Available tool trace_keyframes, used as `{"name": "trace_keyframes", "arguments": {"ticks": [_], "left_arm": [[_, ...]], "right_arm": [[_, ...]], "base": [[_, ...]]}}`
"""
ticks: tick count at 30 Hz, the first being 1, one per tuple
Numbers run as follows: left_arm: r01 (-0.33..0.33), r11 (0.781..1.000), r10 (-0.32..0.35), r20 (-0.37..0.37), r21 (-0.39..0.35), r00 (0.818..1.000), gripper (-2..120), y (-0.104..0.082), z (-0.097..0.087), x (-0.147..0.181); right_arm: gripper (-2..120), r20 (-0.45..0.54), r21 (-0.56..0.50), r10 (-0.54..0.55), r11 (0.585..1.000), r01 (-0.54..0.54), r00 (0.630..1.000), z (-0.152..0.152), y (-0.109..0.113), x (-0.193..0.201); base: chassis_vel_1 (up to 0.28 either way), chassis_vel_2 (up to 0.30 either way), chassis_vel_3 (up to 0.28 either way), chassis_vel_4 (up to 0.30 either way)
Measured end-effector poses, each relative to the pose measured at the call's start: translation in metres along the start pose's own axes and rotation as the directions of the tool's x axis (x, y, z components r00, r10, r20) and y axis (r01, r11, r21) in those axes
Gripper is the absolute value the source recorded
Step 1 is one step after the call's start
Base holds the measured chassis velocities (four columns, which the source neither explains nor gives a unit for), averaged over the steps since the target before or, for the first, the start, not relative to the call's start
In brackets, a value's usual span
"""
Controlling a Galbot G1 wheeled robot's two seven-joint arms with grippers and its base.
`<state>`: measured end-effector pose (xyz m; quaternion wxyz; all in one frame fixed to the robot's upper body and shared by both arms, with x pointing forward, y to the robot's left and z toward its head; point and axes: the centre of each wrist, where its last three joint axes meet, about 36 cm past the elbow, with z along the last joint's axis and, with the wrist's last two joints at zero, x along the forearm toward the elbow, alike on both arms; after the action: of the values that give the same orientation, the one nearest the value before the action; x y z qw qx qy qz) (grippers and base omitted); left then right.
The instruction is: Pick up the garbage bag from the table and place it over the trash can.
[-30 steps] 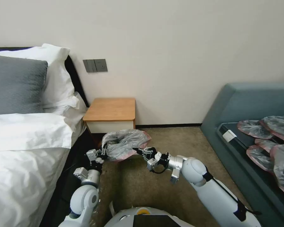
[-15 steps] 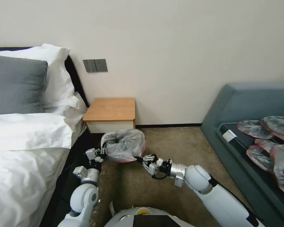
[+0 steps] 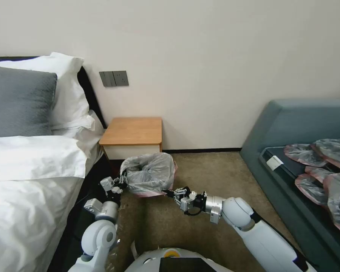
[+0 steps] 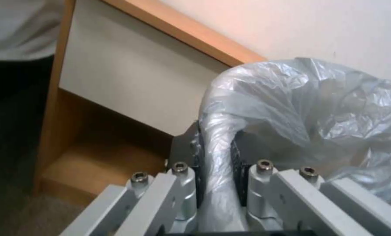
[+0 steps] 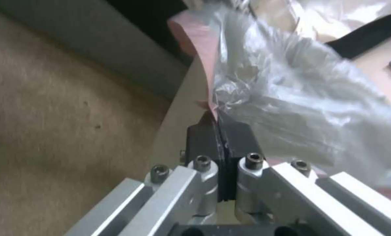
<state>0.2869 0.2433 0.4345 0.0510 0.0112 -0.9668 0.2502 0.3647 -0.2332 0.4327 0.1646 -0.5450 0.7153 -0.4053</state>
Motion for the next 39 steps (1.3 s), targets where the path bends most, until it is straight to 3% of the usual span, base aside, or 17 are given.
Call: {"name": "trace_keyframes", "arguments": {"ticks": [7,12,22,24,25,27,28,30,31,33,34,35,36,39], "left_arm": [[-0.011,0.996,0.013,-0.028,0.090,1.000,9,-0.006,-0.009,0.005],[-0.005,0.994,0.008,-0.032,0.106,0.999,9,-0.005,-0.011,0.005],[0.034,0.994,-0.030,-0.036,0.103,0.999,9,0.010,-0.006,-0.001],[0.032,0.993,-0.028,-0.031,0.110,0.999,9,0.012,-0.006,-0.002],[0.019,0.993,-0.016,-0.022,0.120,1.000,9,0.015,-0.004,-0.004],[-0.017,0.988,0.018,-0.004,0.156,1.000,9,0.020,0.000,-0.007],[-0.017,0.988,0.018,-0.004,0.156,1.000,9,0.020,0.000,-0.007],[-0.057,0.979,0.056,0.011,0.195,0.998,9,0.025,0.004,-0.008],[-0.057,0.979,0.056,0.011,0.195,0.998,9,0.025,0.004,-0.008],[-0.092,0.967,0.089,0.022,0.239,0.996,9,0.031,0.007,-0.008],[-0.123,0.954,0.119,0.031,0.273,0.992,9,0.036,0.011,-0.008],[-0.143,0.946,0.137,0.040,0.291,0.990,9,0.040,0.013,-0.008],[-0.143,0.946,0.137,0.040,0.291,0.990,9,0.040,0.013,-0.008],[-0.198,0.913,0.184,0.072,0.356,0.980,9,0.050,0.020,-0.007]], "right_arm": [[0,-0.026,0.001,0.004,1.000,-0.004,1.000,0.016,0.005,0.000],[0,-0.022,0.002,0.015,1.000,-0.015,1.000,0.022,0.009,0.000],[34,0.177,-0.111,-0.018,0.993,0.038,0.984,0.001,0.015,0.025],[40,0.214,-0.162,0.006,0.986,0.030,0.977,-0.005,0.014,0.030],[45,0.241,-0.245,0.064,0.970,-0.003,0.968,-0.012,0.014,0.032],[57,0.236,-0.471,0.283,0.870,-0.145,0.930,-0.028,0.014,0.032],[57,0.236,-0.471,0.283,0.870,-0.145,0.930,-0.028,0.014,0.032],[67,0.157,-0.634,0.475,0.721,-0.280,0.866,-0.043,0.015,0.026],[67,0.157,-0.634,0.475,0.721,-0.280,0.866,-0.043,0.015,0.026],[76,0.072,-0.759,0.595,0.553,-0.342,0.801,-0.059,0.015,0.019],[82,0.039,-0.818,0.632,0.465,-0.339,0.774,-0.070,0.015,0.016],[86,0.022,-0.853,0.649,0.409,-0.324,0.761,-0.077,0.014,0.014],[86,0.022,-0.853,0.649,0.409,-0.324,0.761,-0.077,0.014,0.014],[98,-0.028,-0.953,0.680,0.202,-0.225,0.732,-0.095,0.009,0.011]], "base": [[0.000,0.000,0.000,0.000],[0.000,0.000,0.000,0.000],[0.000,0.000,0.000,0.000],[0.000,0.000,0.000,0.000],[0.000,0.000,0.000,0.000],[0.000,0.000,0.000,0.000],[0.000,0.000,0.000,0.000],[0.000,0.000,0.000,0.000],[0.000,0.000,0.000,0.000],[0.000,0.000,0.000,0.000],[0.000,0.000,0.000,0.000],[0.000,0.000,0.000,0.000],[0.000,0.000,0.000,0.000],[0.000,0.000,0.000,0.000]]}}
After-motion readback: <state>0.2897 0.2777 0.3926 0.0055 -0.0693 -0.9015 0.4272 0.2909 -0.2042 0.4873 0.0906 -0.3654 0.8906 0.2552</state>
